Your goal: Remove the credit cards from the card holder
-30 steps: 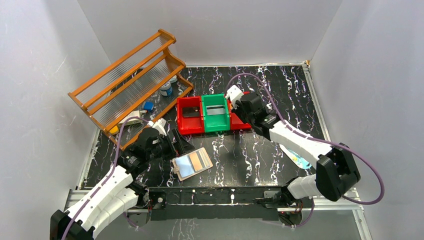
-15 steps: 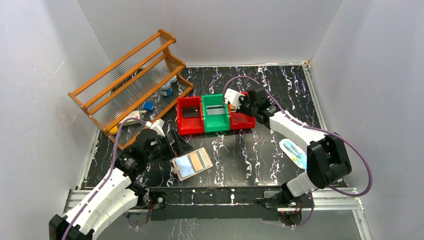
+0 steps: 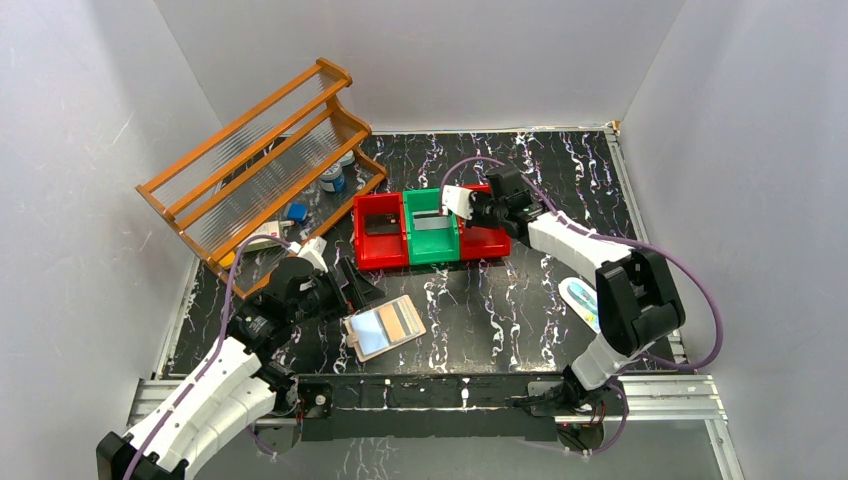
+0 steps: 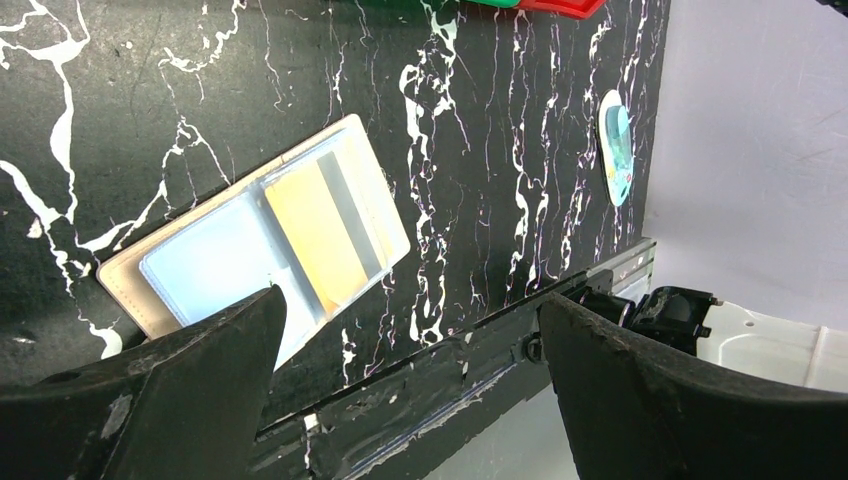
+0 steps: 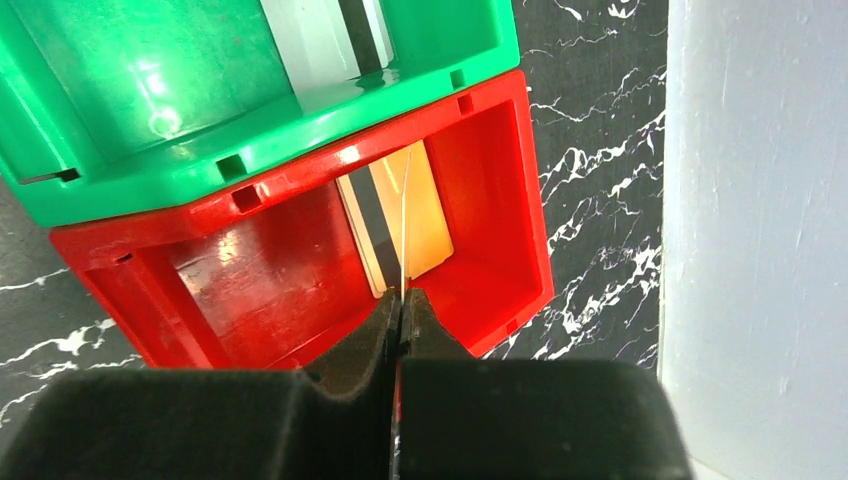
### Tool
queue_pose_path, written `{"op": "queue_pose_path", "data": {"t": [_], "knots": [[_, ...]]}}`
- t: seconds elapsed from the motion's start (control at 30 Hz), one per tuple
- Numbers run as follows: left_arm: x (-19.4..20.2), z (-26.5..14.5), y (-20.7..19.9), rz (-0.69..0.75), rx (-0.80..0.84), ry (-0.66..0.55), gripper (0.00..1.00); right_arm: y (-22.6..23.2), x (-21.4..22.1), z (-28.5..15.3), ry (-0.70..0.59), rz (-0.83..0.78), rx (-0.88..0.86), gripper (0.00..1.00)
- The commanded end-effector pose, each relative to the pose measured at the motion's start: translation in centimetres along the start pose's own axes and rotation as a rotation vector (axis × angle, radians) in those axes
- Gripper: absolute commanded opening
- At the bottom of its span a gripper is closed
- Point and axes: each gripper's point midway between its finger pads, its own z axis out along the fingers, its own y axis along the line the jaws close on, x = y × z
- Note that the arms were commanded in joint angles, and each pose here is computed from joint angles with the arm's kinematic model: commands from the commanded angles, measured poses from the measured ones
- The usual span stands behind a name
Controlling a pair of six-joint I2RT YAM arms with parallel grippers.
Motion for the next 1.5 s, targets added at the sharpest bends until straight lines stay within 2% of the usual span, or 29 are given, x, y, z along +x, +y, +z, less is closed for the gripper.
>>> {"op": "queue_pose_path", "data": {"t": [0.0, 0.3, 0.8, 0.93, 1.27, 1.47], "knots": [[-1.0, -1.1, -1.2, 0.021, 0.019, -0.032, 0.98, -3.3, -2.1, 0.4, -0.085, -0.084, 0.07, 0.0], [-1.2, -1.3, -1.3, 0.019, 0.014, -0.044, 0.98, -4.5, -1.3, 3.1, -0.07, -0.122, 0.082, 0.0], [-1.4, -1.4, -0.9, 0.021, -0.006, -0.056, 0.98, -3.9, 1.2, 7.6, 0.001, -0.142, 0.041, 0.0], [-1.2, -1.2, -0.7, 0.021, -0.016, -0.044, 0.98, -3.0, 1.6, 7.5, 0.006, -0.14, 0.02, 0.07], [-0.7, -0.8, -0.3, 0.001, -0.017, -0.032, 0.98, -1.4, 3.0, 7.3, 0.063, -0.113, -0.041, 0.14], [-0.5, -0.7, -0.2, -0.007, -0.016, -0.019, 0.99, -0.8, 3.1, 6.7, 0.069, -0.084, -0.063, 0.26]]}}
